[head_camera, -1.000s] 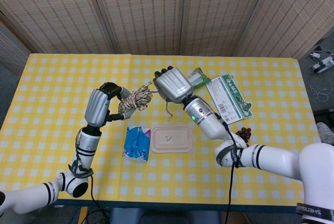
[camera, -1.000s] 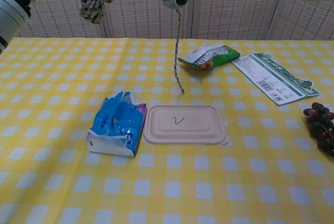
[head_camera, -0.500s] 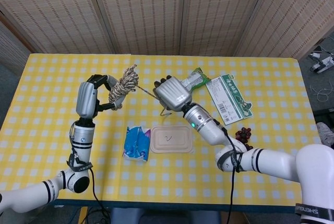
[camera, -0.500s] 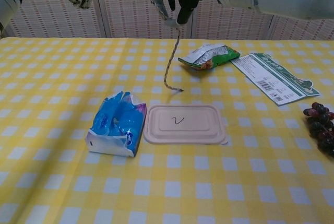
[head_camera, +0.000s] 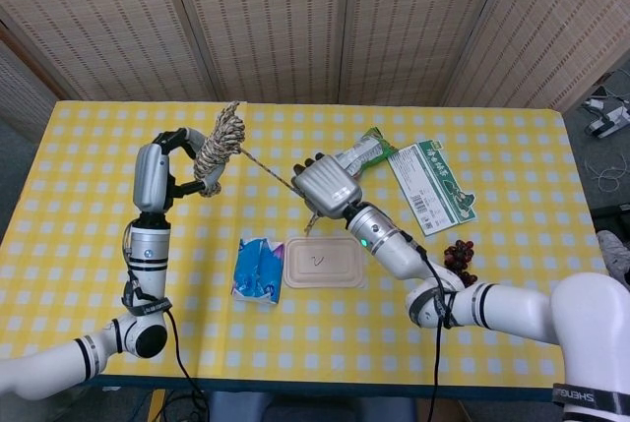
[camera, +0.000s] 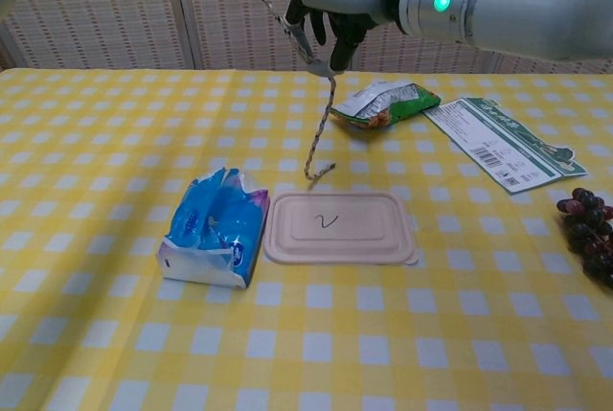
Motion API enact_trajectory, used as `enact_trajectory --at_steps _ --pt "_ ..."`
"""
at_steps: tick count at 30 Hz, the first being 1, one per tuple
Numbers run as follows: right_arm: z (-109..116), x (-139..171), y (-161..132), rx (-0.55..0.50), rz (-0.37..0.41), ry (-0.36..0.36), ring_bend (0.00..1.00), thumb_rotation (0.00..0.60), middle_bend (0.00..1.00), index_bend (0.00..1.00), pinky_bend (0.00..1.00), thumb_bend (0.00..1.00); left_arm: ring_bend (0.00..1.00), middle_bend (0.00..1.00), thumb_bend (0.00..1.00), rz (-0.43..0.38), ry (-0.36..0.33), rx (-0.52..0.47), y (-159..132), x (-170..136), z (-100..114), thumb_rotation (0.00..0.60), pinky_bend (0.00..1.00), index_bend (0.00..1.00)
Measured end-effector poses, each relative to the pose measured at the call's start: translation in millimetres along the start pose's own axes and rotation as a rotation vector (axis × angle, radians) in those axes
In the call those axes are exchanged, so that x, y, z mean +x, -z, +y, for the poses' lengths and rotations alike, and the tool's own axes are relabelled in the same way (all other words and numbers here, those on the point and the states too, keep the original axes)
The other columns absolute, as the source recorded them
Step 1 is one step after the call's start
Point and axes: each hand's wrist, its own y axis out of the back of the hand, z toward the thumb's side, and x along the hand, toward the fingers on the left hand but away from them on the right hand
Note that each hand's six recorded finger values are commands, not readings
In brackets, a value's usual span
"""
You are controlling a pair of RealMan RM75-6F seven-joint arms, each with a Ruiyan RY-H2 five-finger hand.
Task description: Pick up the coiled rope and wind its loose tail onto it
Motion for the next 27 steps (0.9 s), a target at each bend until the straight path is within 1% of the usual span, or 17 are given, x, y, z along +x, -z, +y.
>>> enact_trajectory --at_steps 2,4,5,6,8,11,14,19,22,25,27 --pt "0.7 0.2 1.5 -0.002 -0.008 0.0 0.36 0.6 0.35 0.51 0.37 0.61 0.58 0.77 0.25 -0.001 0.003 0.012 0.8 -0.1 0.2 0.6 0.39 0.7" --pt "2.9 1.0 2.7 -0.01 -0.015 0.003 0.35 0.6 0.32 0.34 0.37 0.5 0.58 0.77 0.25 -0.002 0.006 0.034 3.1 0.0 0.6 0.6 0.39 0.7" --pt "5.0 1.9 3.6 -0.017 -0.021 0.007 0.34 0.6 0.3 0.28 0.37 0.45 0.58 0.77 0.25 -0.002 0.008 0.044 4.2 0.1 0.9 0.6 0.39 0.7" --pt "6.6 2.8 4.6 -0.02 -0.024 0.009 0.33 0.6 0.29 0.24 0.37 0.41 0.58 0.77 0.25 -0.003 0.009 0.059 5.9 0.3 1.3 0.6 0.39 0.7" --pt "9.5 5.7 6.8 -0.025 -0.031 0.012 0.3 0.6 0.25 0.14 0.37 0.33 0.58 0.77 0.25 -0.004 0.011 0.08 8.6 0.4 1.9 0.6 0.39 0.7" --pt "12.1 11.1 9.1 -0.034 -0.039 0.009 0.25 0.6 0.18 0.02 0.37 0.24 0.58 0.77 0.25 -0.013 0.019 0.114 11.7 -0.6 2.3 0.6 0.39 0.7" --pt "15.3 20.7 13.1 -0.045 -0.051 0.006 0.22 0.6 0.14 0.0 0.37 0.2 0.58 0.77 0.25 -0.022 0.027 0.145 14.6 -2.1 2.9 0.6 0.39 0.7" --pt "20.5 42.1 28.1 -0.05 -0.087 0.019 0.21 0.6 0.13 0.0 0.37 0.19 0.58 0.77 0.25 -0.039 0.037 0.205 20.1 -4.9 5.1 0.6 0.39 0.7" --pt "23.9 61.0 40.2 -0.05 -0.121 0.032 0.21 0.6 0.14 0.0 0.37 0.23 0.58 0.77 0.25 -0.055 0.045 0.259 24.3 -7.9 6.5 0.6 0.39 0.7" --pt "25.7 86.5 56.5 -0.048 -0.176 0.047 0.21 0.6 0.15 0.0 0.37 0.27 0.58 0.77 0.25 -0.072 0.049 0.306 28.4 -11.7 8.2 0.6 0.39 0.7" --pt "24.4 107.6 69.8 -0.049 -0.226 0.055 0.21 0.6 0.16 0.0 0.37 0.28 0.58 0.77 0.25 -0.079 0.051 0.332 31.7 -14.5 9.6 0.6 0.39 0.7"
